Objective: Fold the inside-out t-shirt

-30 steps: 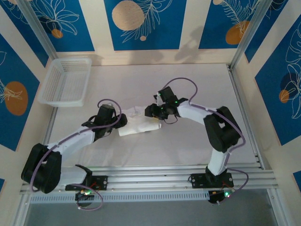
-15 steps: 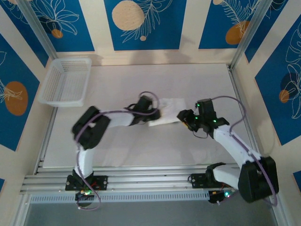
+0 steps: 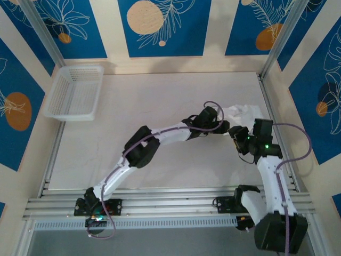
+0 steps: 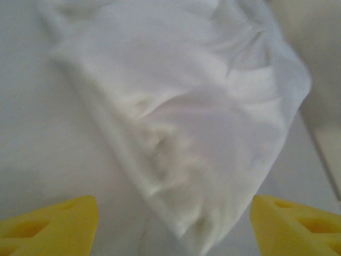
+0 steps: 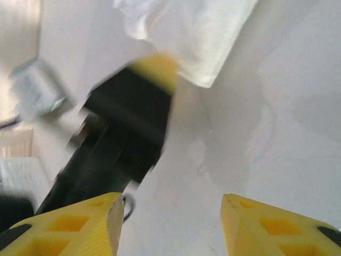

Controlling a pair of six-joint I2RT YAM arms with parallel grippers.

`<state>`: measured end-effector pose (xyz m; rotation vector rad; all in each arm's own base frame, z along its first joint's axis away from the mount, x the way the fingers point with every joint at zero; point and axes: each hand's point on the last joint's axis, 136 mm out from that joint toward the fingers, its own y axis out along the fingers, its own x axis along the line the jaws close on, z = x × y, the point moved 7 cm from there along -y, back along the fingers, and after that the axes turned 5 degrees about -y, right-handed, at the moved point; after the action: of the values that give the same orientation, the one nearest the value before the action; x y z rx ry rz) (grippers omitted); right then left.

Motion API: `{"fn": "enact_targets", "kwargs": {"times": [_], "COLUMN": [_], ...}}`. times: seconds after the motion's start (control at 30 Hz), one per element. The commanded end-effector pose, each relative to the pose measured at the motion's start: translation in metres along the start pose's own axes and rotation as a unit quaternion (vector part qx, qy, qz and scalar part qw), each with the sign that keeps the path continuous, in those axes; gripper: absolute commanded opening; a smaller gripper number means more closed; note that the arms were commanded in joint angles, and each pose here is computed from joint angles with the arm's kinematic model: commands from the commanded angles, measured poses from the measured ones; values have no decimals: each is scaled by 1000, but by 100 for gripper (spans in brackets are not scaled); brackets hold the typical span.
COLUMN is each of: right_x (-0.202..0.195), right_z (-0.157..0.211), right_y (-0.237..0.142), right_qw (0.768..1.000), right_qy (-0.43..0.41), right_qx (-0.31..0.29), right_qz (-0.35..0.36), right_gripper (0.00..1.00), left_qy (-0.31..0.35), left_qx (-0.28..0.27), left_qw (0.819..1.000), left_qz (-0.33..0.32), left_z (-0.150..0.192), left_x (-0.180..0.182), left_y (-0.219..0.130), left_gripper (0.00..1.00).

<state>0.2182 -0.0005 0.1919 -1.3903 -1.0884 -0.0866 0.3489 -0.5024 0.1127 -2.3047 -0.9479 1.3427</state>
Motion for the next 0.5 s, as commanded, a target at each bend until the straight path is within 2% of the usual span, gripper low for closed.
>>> {"fn": "enact_targets", "kwargs": {"times": [0.0, 0.13, 0.23, 0.33, 0.47], "right_x": [4, 3, -1, -8, -12], "right_z": [-16, -46, -70, -93, -118], "right_y": [11, 44, 72, 95, 126], "right_qw": [1000, 1000, 1000, 999, 995], "right_qy": [-10, -8, -2, 0, -1], "right_qx": [24, 26, 27, 16, 26], "right_qz": [-10, 6, 14, 52, 96], "right_gripper": [51, 52, 46, 43, 38], "left_qy": [30, 39, 72, 85, 72], "left_qx": [-87, -119, -126, -130, -136], "left_qw": [996, 992, 988, 985, 981], "left_qz": [4, -9, -46, -81, -116], "left_z": [-54, -47, -30, -10, 16], "left_x": [-8, 25, 40, 55, 79], "left_y": [-86, -170, -224, -263, -288], "left_gripper": [77, 78, 78, 78, 78]}}
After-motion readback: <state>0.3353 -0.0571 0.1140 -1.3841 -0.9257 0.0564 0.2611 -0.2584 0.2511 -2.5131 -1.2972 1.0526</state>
